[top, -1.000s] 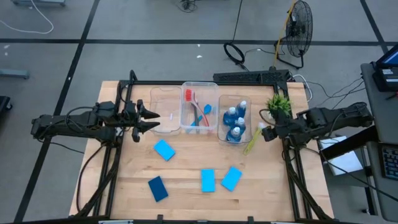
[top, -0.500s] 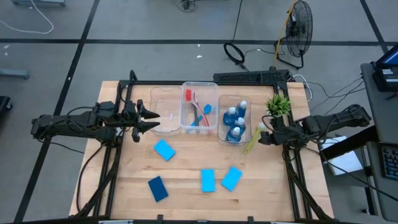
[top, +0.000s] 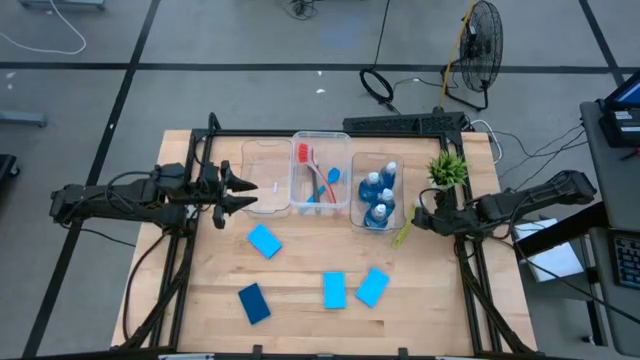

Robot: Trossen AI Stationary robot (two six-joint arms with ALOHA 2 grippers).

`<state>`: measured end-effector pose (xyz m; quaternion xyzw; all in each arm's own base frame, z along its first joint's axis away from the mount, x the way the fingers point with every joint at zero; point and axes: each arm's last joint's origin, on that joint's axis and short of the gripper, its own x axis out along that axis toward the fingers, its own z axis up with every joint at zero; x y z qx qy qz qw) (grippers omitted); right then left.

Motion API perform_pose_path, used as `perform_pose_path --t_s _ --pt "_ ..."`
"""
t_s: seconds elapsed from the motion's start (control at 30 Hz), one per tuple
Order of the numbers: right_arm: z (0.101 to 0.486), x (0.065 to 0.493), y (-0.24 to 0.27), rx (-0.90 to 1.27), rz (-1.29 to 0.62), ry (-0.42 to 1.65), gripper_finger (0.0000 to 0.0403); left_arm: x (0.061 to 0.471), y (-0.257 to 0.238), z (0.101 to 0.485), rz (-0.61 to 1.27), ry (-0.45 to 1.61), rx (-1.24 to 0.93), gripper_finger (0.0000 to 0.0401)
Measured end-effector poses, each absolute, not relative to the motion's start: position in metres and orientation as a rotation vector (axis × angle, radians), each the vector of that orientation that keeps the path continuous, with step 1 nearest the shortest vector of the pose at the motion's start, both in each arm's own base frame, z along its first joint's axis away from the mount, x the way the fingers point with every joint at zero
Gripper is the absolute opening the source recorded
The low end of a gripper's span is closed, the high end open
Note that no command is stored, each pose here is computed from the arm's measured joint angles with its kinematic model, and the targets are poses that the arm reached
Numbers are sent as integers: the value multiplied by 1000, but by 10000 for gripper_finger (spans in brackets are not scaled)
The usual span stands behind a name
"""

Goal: Pick & Place Kitchen Sink Supplies
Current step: Put the green dish brush into the white transparent bin

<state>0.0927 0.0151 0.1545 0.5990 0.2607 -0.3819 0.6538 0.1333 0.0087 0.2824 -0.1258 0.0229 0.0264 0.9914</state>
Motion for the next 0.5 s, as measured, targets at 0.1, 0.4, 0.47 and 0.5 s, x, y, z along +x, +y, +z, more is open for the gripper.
perform_pose_path --t_s 0.1,0.4,0.47,0.5 --pt "148 91 14 1365 -906 564 165 133 9 282 53 47 -252 187" --pt "139 94 11 1392 -940 402 165 133 9 282 53 47 -253 186" --pt "139 94 11 1383 -948 386 165 133 9 282 53 47 -253 187" --pt "139 94 11 1384 -953 387 165 133 9 282 53 47 -253 186"
